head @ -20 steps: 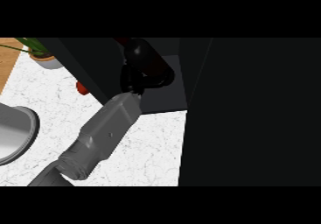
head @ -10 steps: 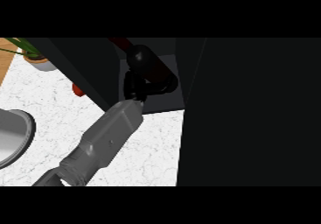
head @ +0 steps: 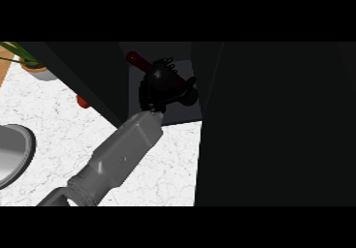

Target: Pick up the wine, place it into the cabinet and close the cabinet

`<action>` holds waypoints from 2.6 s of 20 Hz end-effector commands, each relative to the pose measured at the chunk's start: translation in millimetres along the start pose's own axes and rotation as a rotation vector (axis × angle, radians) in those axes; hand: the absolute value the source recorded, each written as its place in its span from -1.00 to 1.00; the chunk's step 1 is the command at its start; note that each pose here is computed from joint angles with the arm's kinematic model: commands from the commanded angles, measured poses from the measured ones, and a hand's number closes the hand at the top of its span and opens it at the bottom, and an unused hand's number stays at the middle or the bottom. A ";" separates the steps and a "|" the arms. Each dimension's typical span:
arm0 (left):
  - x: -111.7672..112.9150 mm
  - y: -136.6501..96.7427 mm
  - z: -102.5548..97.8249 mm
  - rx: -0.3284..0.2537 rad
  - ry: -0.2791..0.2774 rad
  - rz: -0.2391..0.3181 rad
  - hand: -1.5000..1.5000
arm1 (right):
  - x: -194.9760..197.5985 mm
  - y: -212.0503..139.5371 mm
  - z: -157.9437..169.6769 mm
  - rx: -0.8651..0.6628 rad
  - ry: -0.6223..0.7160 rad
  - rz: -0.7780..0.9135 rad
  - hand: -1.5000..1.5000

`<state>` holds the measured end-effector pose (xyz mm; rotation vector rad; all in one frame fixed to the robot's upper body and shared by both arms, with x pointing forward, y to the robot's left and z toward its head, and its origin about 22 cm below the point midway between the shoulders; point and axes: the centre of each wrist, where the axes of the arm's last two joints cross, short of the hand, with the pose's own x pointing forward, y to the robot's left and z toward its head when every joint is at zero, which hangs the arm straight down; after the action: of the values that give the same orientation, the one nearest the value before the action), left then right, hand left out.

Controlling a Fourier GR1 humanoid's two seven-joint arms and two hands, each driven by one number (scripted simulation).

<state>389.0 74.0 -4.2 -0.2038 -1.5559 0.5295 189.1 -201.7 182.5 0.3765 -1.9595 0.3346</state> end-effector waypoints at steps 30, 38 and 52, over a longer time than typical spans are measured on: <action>-6.2 -20.6 15.1 -0.083 -0.186 -0.145 -1.00 | 2.2 -0.3 -1.4 -0.004 0.028 -0.007 -1.00; -4.3 -31.4 19.0 -0.168 -0.131 -0.100 -1.00 | 2.9 -7.9 3.7 -0.048 0.026 -0.011 -1.00; -22.0 -34.7 63.2 -0.223 -0.168 -0.104 -1.00 | 2.3 10.8 -1.4 -0.087 0.054 0.010 -1.00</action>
<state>344.6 30.2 -11.7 -0.2641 -1.7480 0.2882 183.1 -197.9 183.7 0.3170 -1.9173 0.2765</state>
